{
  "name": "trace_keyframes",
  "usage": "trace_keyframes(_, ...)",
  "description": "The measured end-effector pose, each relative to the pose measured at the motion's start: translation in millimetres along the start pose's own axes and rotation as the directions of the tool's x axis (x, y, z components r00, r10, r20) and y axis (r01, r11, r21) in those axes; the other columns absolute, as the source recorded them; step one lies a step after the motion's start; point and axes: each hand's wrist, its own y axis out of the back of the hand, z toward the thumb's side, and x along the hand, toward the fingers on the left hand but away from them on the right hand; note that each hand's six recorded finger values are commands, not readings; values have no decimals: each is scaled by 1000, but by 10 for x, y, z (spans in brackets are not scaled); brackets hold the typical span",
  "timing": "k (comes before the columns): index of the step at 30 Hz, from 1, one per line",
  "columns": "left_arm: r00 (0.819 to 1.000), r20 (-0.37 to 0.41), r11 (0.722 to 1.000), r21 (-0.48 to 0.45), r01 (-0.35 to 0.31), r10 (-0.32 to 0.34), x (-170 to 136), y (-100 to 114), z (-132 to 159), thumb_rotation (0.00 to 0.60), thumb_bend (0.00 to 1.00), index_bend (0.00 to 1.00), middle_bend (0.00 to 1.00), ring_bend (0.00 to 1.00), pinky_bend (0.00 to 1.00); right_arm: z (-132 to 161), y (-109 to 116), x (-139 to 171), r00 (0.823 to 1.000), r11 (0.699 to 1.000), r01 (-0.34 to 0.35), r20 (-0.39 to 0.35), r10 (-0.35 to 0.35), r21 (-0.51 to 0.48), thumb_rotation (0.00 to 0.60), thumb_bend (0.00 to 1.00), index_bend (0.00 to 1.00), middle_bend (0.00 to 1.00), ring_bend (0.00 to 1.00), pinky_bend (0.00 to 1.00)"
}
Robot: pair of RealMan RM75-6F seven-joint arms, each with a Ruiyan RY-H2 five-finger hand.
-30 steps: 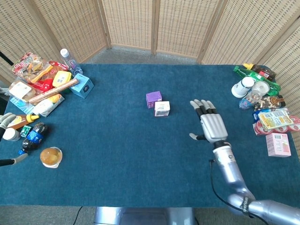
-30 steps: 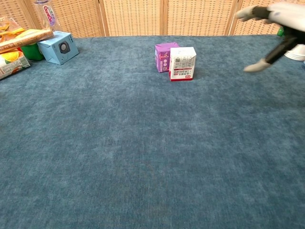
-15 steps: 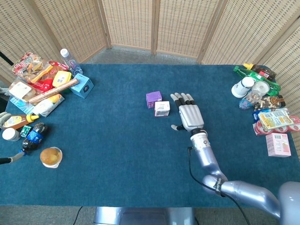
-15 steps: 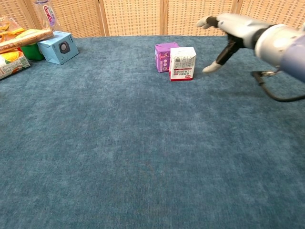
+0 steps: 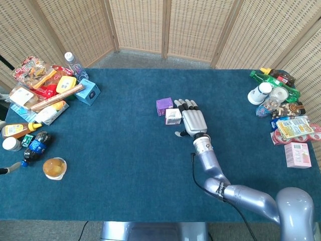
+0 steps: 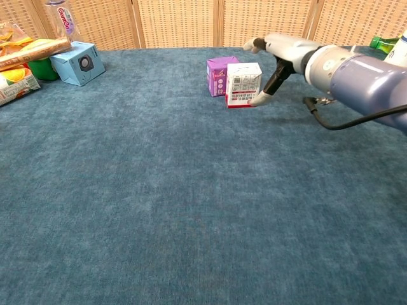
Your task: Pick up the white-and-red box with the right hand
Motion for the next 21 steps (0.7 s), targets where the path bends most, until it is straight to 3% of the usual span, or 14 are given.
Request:
trace_keyframes(7,1000,-4,1000,-1,0,0,11,0,-16,600,88,74,0,0,0,52,-89,-106,1000,1000,-10,3,10,-16,600,0,30,0,0,0)
trace_keyframes(14,1000,-13,1000,-4,2,-2,40,-5,-45,600,87,75,0,0,0,57,-123,-191,1000,1000,9,20,-9,-23,600,0,379,0,0,0)
trace_keyframes(17,1000,-18,1000,-4,4,-5,48,-9,-62,600,87,75,0,0,0,41,-127,-218,999,999,31,32,-30,-24,600,0,489,0,0,0)
trace_keyframes(21,1000,-21,1000,-4,7,-7,56,-18,-72,600,87,74,0,0,0,15,-140,-241,997,998,61,42,-60,-28,600,0,543,0,0,0)
